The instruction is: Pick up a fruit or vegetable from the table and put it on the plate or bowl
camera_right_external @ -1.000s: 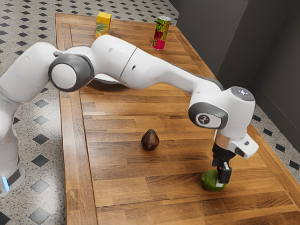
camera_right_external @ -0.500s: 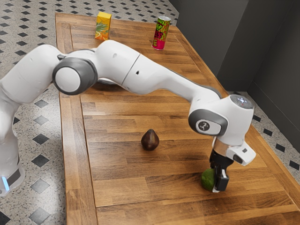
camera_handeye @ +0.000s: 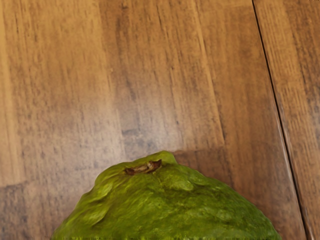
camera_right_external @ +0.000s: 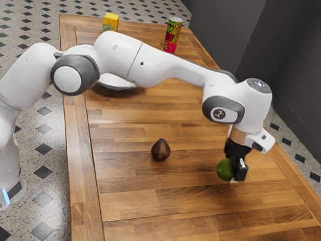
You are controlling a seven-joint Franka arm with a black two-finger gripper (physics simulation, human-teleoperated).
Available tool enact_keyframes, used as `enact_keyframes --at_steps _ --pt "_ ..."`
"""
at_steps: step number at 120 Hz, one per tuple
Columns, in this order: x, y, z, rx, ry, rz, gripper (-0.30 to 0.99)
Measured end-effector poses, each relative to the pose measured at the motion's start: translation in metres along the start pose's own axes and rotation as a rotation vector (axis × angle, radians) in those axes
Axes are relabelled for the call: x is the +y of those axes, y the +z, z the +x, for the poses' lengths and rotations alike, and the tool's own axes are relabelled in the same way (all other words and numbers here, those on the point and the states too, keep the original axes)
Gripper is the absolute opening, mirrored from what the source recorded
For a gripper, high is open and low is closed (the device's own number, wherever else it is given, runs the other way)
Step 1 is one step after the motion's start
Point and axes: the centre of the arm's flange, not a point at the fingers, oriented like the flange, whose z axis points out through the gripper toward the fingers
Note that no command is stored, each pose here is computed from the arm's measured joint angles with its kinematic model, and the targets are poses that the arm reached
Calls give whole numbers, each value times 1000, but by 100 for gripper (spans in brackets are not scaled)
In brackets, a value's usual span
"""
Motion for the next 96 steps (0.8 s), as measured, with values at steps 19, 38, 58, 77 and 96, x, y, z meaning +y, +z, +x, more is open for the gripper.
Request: enact_keyframes --at_steps 19,38,58,77,96 --pt "-68 -16 -1 -39 -163 34 37" --pt "-131 -31 -9 -84 -321 62 37" --pt "-208 -50 -26 -124 -503 92 37" --pt "-274 -70 -51 -159 -666 93 37" --pt "-340 -87 -89 -192 -822 107 37"
